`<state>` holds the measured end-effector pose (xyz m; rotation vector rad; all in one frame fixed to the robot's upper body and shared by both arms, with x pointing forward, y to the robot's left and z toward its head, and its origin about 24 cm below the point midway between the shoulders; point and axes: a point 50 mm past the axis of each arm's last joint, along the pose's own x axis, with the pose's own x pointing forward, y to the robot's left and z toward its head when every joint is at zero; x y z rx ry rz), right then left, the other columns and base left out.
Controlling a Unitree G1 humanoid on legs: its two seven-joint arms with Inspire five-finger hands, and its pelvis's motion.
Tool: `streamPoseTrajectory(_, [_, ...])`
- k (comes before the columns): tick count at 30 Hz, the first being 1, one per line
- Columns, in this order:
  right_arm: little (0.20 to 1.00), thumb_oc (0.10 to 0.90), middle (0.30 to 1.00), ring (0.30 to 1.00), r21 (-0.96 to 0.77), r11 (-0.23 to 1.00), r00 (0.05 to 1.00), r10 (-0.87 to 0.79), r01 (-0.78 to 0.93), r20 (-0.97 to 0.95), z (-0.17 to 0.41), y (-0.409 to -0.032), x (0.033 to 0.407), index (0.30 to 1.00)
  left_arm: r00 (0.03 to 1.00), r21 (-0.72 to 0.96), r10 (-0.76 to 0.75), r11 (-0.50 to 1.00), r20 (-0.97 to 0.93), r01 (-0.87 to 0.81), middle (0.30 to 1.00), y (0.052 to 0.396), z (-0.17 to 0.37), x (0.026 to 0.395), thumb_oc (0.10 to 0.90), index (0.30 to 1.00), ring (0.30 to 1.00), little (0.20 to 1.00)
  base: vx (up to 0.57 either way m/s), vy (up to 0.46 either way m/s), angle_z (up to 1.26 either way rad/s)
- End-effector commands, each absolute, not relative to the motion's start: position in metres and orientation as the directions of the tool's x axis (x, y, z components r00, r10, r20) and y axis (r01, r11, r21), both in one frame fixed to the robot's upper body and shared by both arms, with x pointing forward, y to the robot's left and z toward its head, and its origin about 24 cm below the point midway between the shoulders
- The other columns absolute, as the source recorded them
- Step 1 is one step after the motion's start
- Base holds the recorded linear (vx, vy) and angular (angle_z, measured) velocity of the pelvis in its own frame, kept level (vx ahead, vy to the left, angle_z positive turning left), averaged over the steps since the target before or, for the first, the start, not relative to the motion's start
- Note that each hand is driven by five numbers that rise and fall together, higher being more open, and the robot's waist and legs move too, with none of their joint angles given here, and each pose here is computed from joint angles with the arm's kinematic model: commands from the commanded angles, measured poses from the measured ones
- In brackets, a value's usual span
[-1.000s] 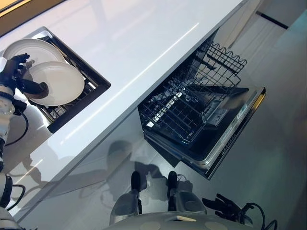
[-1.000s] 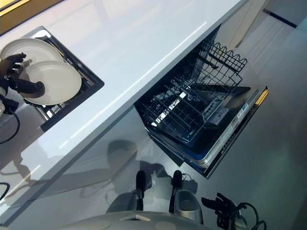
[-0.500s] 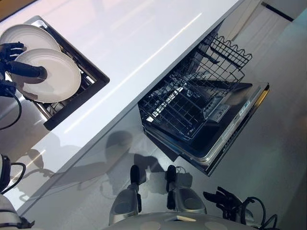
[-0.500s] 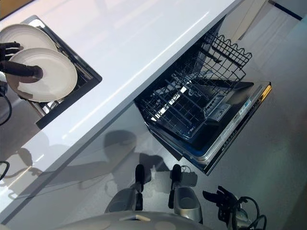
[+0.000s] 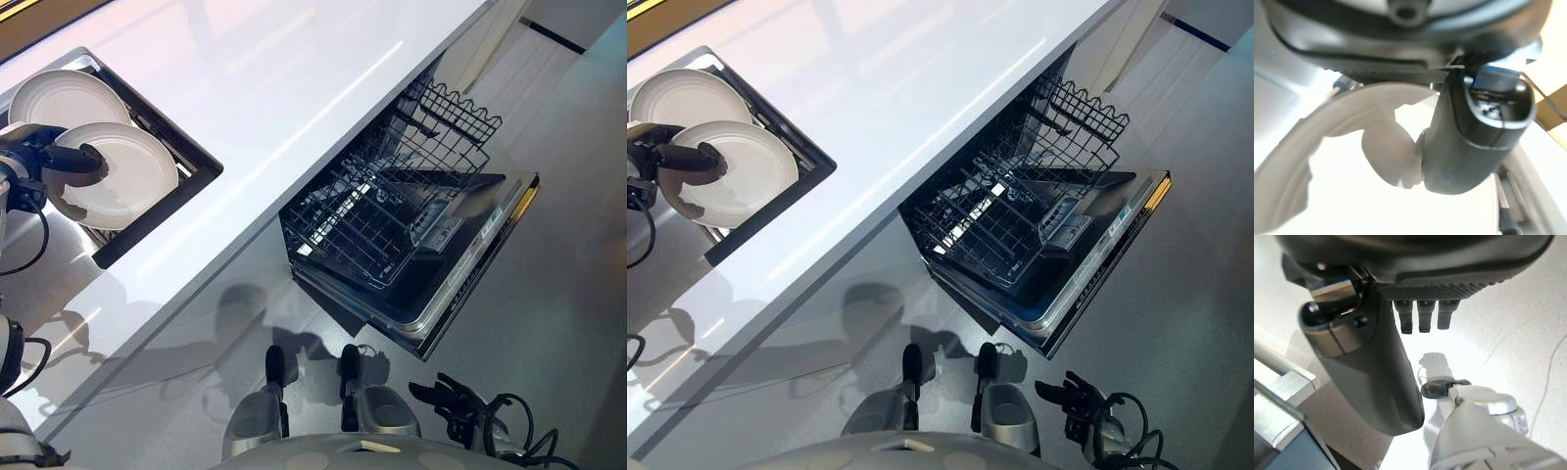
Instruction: Pick up plates and place into dishwasher.
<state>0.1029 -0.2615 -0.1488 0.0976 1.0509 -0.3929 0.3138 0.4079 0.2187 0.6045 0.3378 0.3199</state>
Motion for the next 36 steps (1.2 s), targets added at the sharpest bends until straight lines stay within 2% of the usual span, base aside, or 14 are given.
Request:
streamPoseTrajectory(1, [0.9, 0.8, 0.9, 0.9, -0.206, 0.876, 0.339, -0.373, 0.436, -0.864, -0.147, -0.291, 0.064, 0.9, 0.894, 0.601, 0.444, 0.731, -0.056, -0.325, 0.3, 0.424, 0.263, 0.302, 0.1, 0.3, 0.3, 0.2, 0.0, 0.0, 0.0])
streamPoseTrajectory(6, [0.9, 0.8, 0.9, 0.9, -0.207, 0.866, 0.329, -0.379, 0.455, -0.865, -0.148, -0.291, 0.061, 0.9, 0.917, 0.565, 0.399, 0.753, 0.016, -0.338, 0.3, 0.413, 0.276, 0.308, 0.1, 0.3, 0.3, 0.2, 0.0, 0.0, 0.0])
streamPoseTrajectory(12, [0.9, 0.8, 0.9, 0.9, -0.217, 0.804, 0.323, -0.447, 0.553, -0.835, -0.143, -0.301, 0.065, 0.9, 0.927, 0.562, 0.315, 0.737, 0.205, -0.375, 0.3, 0.388, 0.31, 0.314, 0.1, 0.3, 0.3, 0.2, 0.0, -0.006, 0.0])
streamPoseTrajectory(15, [0.9, 0.8, 0.9, 0.9, -0.303, 0.762, 0.253, -0.516, 0.573, -0.819, -0.137, -0.316, 0.064, 0.9, 0.924, 0.622, 0.232, 0.687, 0.303, -0.376, 0.3, 0.37, 0.33, 0.314, 0.1, 0.3, 0.3, 0.2, 0.0, -0.022, 0.01])
streamPoseTrajectory(17, [0.9, 0.8, 0.9, 0.9, -0.464, 0.763, 0.169, -0.583, 0.451, -0.795, -0.132, -0.33, 0.056, 0.9, 0.904, 0.642, 0.185, 0.65, 0.385, -0.407, 0.3, 0.357, 0.346, 0.312, 0.1, 0.3, 0.3, 0.2, 0.01, -0.03, 0.0])
streamPoseTrajectory(18, [0.9, 0.8, 0.9, 0.9, -0.564, 0.755, 0.184, -0.639, 0.334, -0.747, -0.124, -0.346, 0.056, 0.9, 0.885, 0.656, 0.152, 0.619, 0.44, -0.432, 0.3, 0.347, 0.356, 0.311, 0.1, 0.3, 0.3, 0.2, 0.0, 0.0, 0.0])
streamPoseTrajectory(19, [0.9, 0.8, 0.9, 0.9, -0.599, 0.731, 0.196, -0.673, 0.326, -0.714, -0.118, -0.353, 0.06, 0.9, 0.874, 0.661, 0.132, 0.605, 0.468, -0.445, 0.3, 0.34, 0.361, 0.31, 0.1, 0.3, 0.3, 0.2, 0.0, 0.0, 0.0])
streamPoseTrajectory(22, [0.9, 0.8, 0.9, 0.9, -0.661, 0.625, 0.205, -0.772, 0.415, -0.602, -0.096, -0.38, 0.076, 0.9, 0.829, 0.628, 0.057, 0.625, 0.557, -0.465, 0.3, 0.311, 0.377, 0.302, 0.1, 0.3, 0.3, 0.2, -0.01, -0.01, 0.03])
streamPoseTrajectory(28, [0.9, 0.8, 0.9, 0.9, -0.754, 0.452, 0.287, -0.891, 0.476, -0.353, -0.058, -0.41, 0.101, 0.9, 0.745, 0.589, -0.021, 0.628, 0.667, -0.509, 0.3, 0.293, 0.388, 0.29, 0.1, 0.3, 0.3, 0.2, -0.01, -0.006, -0.08])
streamPoseTrajectory(31, [0.9, 0.8, 0.9, 0.9, -0.674, 0.339, 0.419, -0.907, 0.656, -0.048, -0.006, -0.41, 0.153, 0.9, 0.704, 0.542, -0.076, 0.699, 0.706, -0.467, 0.3, 0.278, 0.38, 0.282, 0.1, 0.3, 0.3, 0.2, -0.04, 0.006, -0.01])
streamPoseTrajectory(36, [0.9, 0.8, 0.9, 0.9, -0.433, 0.443, 0.574, -0.784, 0.785, 0.237, 0.069, -0.379, 0.202, 0.9, 0.673, 0.473, -0.093, 0.781, 0.734, -0.408, 0.3, 0.273, 0.355, 0.274, 0.1, 0.3, 0.3, 0.2, -0.05, 0.017, -0.13])
